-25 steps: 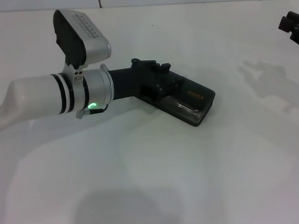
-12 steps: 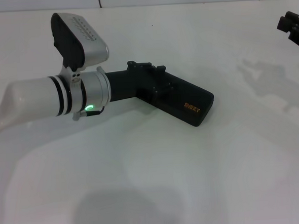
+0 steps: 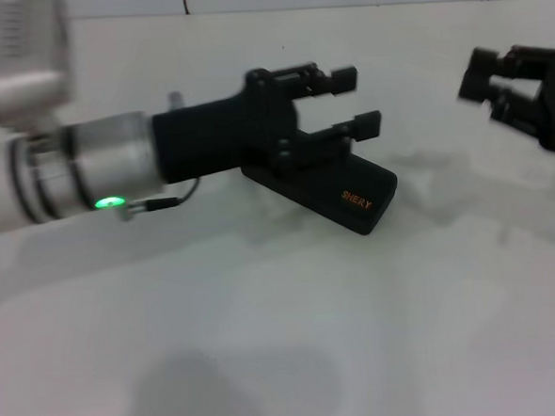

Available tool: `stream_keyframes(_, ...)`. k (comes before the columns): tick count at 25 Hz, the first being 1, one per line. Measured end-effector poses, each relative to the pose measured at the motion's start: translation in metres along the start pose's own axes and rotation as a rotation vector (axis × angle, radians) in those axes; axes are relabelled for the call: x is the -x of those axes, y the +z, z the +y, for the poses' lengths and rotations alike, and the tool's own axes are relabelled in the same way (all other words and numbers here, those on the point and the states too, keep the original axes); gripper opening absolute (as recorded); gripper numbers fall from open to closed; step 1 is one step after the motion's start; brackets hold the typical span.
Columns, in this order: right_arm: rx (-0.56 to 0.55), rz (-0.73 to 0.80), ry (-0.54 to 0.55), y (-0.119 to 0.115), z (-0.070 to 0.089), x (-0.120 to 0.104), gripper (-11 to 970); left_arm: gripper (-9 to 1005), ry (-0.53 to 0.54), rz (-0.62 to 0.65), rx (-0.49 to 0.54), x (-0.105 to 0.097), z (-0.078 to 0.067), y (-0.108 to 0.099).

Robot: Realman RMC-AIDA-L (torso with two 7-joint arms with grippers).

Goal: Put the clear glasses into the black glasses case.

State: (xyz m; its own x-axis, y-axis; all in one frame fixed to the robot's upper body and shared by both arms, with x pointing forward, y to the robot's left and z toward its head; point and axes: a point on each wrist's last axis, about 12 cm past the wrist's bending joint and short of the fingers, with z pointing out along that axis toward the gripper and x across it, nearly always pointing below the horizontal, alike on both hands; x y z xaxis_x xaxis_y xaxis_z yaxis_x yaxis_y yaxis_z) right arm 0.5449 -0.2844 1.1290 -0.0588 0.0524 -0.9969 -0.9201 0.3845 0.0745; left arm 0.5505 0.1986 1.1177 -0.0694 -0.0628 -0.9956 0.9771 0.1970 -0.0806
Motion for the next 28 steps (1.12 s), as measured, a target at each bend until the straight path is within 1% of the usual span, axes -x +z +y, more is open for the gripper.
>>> stream_keyframes(3,0.121,0.018,-0.009,0.007,0.008,0.004,228,608,0.016,-0.039,-0.045,0.004,-0.008,-0.017)
stream_keyframes(4,0.172,0.026,-0.012,0.010,0.011,0.006,266,612,0.033,-0.043,-0.058,0.003,-0.012,-0.023)
stream_keyframes(6,0.212,0.036,-0.016,0.013,0.013,0.006,344,679,0.063,-0.049,-0.067,0.000,-0.018,-0.034)
stream_keyframes(10,0.240,0.053,-0.046,0.018,0.017,0.002,502,814,0.097,-0.057,-0.037,-0.008,-0.027,-0.048)
stream_keyframes(15,0.241,0.045,-0.105,0.020,0.019,-0.002,712,892,0.109,-0.064,0.006,-0.018,-0.037,-0.058)
stream_keyframes(20,0.262,0.047,-0.139,0.023,0.021,-0.005,895,889,0.096,-0.069,0.013,-0.022,-0.040,-0.059)
stream_keyframes(28,0.262,0.042,-0.169,0.022,0.025,-0.011,900,885,0.103,-0.072,0.007,-0.023,-0.042,-0.056)
